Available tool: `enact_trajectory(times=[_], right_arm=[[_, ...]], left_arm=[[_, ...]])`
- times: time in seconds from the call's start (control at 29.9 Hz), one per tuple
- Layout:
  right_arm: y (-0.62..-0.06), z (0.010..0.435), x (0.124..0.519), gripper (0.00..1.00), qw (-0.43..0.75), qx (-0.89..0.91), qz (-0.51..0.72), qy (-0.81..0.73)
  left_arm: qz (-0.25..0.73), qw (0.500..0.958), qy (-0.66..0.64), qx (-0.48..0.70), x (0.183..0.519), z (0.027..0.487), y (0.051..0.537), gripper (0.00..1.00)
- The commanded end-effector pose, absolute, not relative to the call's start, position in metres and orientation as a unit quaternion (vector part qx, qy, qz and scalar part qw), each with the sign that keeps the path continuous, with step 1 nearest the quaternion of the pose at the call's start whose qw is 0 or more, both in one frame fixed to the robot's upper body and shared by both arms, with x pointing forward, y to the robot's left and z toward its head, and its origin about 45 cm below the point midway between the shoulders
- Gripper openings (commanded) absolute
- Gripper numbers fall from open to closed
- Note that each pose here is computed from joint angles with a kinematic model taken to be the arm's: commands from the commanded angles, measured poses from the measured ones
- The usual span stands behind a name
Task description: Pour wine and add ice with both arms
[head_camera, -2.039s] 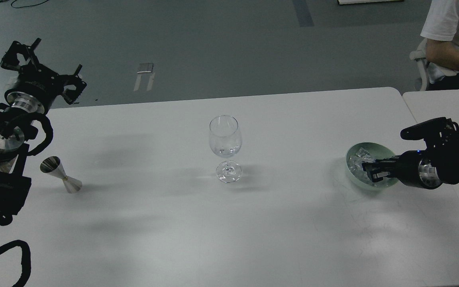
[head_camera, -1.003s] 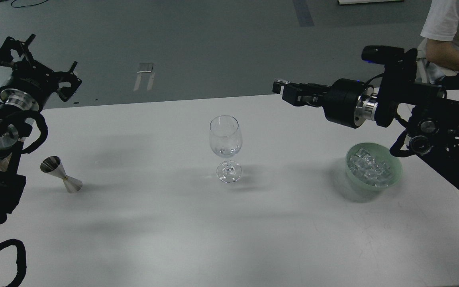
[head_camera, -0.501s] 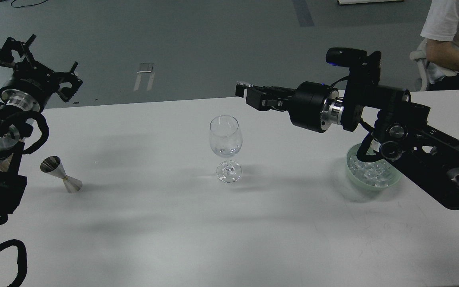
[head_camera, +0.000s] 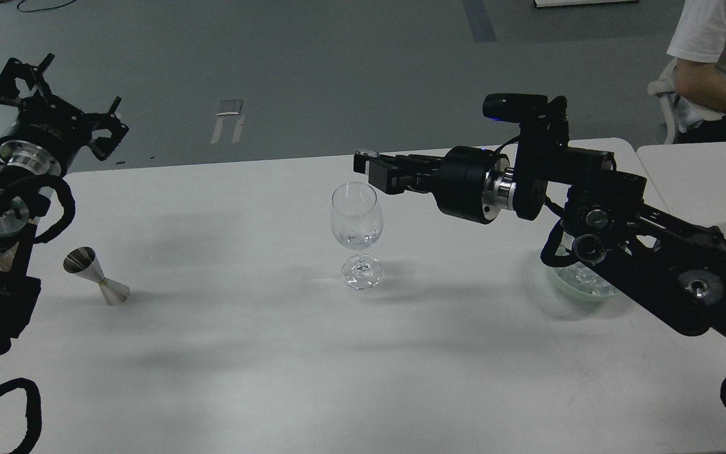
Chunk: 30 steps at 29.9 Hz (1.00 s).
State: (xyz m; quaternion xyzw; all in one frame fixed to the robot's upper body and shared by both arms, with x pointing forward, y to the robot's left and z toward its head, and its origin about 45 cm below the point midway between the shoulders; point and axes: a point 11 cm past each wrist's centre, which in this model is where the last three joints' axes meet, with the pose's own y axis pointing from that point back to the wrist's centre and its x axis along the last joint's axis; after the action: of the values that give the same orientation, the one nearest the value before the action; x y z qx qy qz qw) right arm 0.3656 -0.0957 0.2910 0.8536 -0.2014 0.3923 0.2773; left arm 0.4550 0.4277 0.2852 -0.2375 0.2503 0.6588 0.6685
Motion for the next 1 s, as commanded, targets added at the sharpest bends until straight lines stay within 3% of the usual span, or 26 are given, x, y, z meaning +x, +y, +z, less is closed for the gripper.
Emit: enact_trajectory(times=[0.0, 0.74, 0.8, 0.9, 0.97], right_arm=[[-0.096, 0.293, 0.371, 0.00, 0.280, 0.851, 0.393, -0.207], [-0.086, 0.289, 0.373, 0.03, 0.273, 0.858, 0.383, -0.207], [-0.086, 0.289, 0.373, 0.09, 0.273, 0.858, 0.383, -0.207], [-0.086, 0.290, 0.374, 0.29, 0.273, 0.858, 0.382, -0.207], [-0.086, 0.289, 0.374, 0.34, 0.272, 0.859, 0.381, -0.208]], left_arm=[[0.659, 0.668, 0.251, -0.237, 0.455, 0.285, 0.428, 0.99], [0.660, 0.667, 0.251, -0.237, 0.454, 0.284, 0.429, 0.99], [0.660, 0.667, 0.251, -0.237, 0.454, 0.284, 0.429, 0.99], [0.660, 0.667, 0.251, -0.237, 0.454, 0.284, 0.429, 0.99], [0.661, 0.667, 0.251, -0.237, 0.454, 0.284, 0.430, 0.99]])
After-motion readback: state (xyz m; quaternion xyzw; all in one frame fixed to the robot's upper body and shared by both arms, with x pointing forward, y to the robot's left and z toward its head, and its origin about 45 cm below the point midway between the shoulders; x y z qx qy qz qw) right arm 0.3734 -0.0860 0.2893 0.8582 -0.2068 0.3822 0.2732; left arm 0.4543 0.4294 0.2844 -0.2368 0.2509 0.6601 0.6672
